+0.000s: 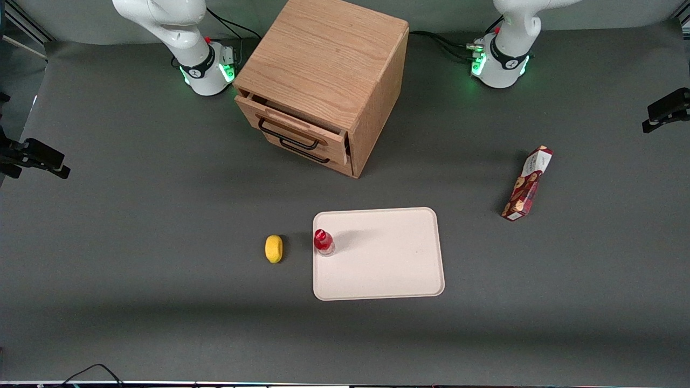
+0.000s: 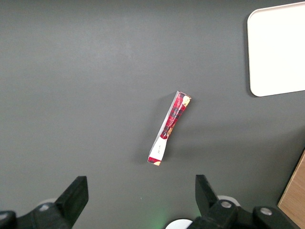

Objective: Place red cookie box on tray

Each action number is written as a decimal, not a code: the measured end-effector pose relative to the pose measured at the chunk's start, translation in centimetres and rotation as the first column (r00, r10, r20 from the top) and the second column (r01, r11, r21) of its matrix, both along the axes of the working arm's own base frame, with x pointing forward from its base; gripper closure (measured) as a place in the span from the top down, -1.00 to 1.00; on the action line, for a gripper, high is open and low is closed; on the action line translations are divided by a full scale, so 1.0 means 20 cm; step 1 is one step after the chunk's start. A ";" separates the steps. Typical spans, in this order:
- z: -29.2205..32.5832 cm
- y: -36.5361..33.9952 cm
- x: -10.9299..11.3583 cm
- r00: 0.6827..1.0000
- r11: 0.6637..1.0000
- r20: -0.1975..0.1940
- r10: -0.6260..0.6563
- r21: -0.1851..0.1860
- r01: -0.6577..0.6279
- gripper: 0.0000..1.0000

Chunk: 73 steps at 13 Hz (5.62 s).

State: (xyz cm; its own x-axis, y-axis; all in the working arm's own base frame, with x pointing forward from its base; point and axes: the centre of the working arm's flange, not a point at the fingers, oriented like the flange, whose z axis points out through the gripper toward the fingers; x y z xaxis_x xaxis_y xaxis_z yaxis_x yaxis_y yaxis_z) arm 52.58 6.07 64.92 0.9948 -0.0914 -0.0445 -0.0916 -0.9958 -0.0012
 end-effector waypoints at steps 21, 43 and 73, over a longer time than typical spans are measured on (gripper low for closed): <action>-1.82 -0.26 -0.22 0.913 0.920 -0.132 -0.387 0.004 0.391 1.00; -1.30 -0.59 0.14 0.957 0.962 -0.094 -0.275 -0.026 0.274 -0.89; -1.20 -1.43 0.68 0.976 0.981 0.110 0.185 -0.070 -0.178 1.00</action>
State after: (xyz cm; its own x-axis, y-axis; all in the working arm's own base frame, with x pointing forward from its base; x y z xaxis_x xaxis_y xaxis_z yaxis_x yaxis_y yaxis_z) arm 66.27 -22.46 40.91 0.9931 0.0925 0.0722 0.0884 -0.9944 0.0582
